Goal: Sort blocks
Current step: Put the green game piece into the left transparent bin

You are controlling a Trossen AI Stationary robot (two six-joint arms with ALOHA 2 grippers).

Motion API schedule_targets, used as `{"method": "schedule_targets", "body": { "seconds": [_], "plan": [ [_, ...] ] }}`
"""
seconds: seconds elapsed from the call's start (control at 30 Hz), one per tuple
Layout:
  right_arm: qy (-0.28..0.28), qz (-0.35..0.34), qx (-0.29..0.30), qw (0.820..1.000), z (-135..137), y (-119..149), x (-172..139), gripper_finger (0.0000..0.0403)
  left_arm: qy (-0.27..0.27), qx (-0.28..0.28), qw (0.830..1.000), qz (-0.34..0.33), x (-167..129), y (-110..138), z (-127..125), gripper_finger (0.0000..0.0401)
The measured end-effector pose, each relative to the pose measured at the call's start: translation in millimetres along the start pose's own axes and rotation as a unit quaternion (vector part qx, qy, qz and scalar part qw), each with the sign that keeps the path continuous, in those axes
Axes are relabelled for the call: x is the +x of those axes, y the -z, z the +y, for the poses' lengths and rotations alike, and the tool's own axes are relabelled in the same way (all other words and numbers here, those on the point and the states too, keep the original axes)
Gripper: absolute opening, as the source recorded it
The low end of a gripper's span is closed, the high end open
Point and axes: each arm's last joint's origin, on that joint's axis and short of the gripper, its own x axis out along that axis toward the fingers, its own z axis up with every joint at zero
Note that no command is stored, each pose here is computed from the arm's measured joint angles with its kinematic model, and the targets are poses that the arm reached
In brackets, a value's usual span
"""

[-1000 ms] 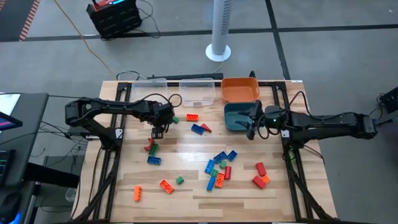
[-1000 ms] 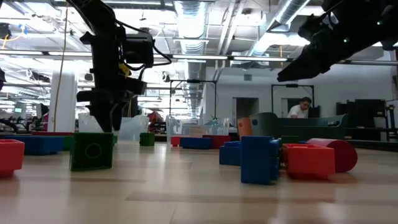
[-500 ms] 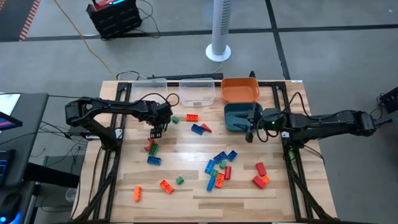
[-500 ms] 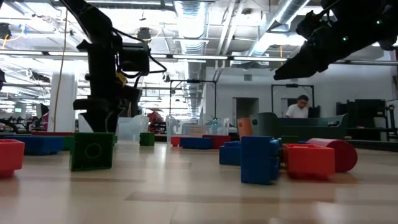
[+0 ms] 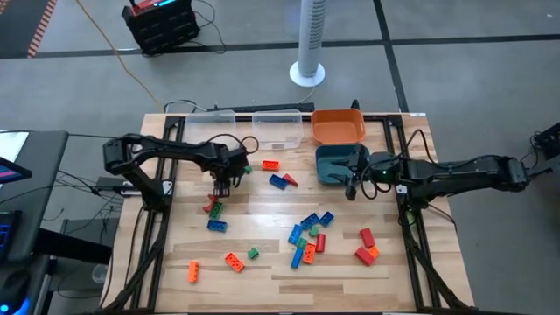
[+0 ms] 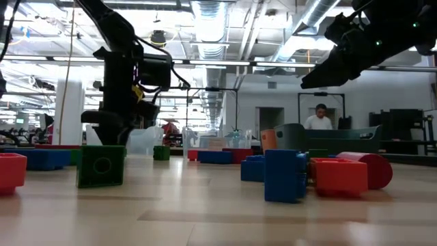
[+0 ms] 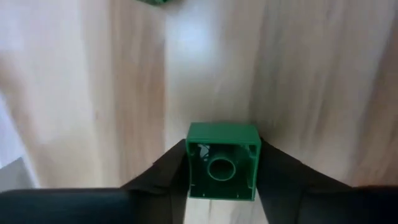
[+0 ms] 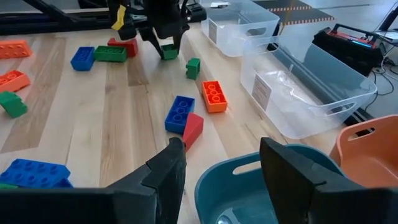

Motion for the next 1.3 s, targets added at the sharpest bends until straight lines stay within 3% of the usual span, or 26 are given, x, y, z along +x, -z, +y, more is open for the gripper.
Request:
{"method": "schedule_targets", "body": {
  "seconds": [0.13,0.27,0.4,0.5,0.67,0.8,0.93,1.17,1.3],
  "plan": [
    [0.000,0.000,0.001,1.000,0.0,0.0,0.0,0.0210,-0.009,-0.010,1.000,0.020,-11.8,-1.0,4.1,0.0127],
    [0.000,0.002,0.005,1.000,0.0,0.4,0.0,0.0210,-0.023,-0.021,0.999,-0.024,-44.3,-6.3,12.3,0.0127],
    [0.000,0.003,0.005,1.000,0.1,0.6,0.0,0.0210,-0.096,-0.045,0.991,-0.079,-81.9,-3.2,30.5,0.0127],
    [0.000,0.004,0.005,1.000,0.1,0.8,0.0,0.0210,-0.132,-0.075,0.985,-0.082,-91.6,7.5,52.0,0.0127],
    [0.000,0.003,0.005,1.000,0.2,0.8,0.0,0.0210,-0.138,-0.146,0.978,-0.051,-75.3,33.5,96.9,0.0127],
    [-0.001,0.003,0.005,1.000,0.3,0.8,0.0,0.0210,-0.137,-0.218,0.964,-0.065,-59.0,48.6,133.9,0.0127],
    [-0.001,0.003,0.006,1.000,0.6,0.9,-0.1,0.0210,-0.129,-0.254,0.958,-0.044,-39.6,61.1,157.1,0.0127],
    [-0.004,0.003,0.011,1.000,1.4,0.8,-0.3,0.0210,-0.087,-0.262,0.961,0.029,7.4,62.3,166.2,0.0134],
    [-0.004,0.003,0.013,1.000,1.4,0.8,-0.3,0.0210,-0.081,-0.260,0.961,0.040,12.4,61.9,165.5,0.0210]
  ]
}}
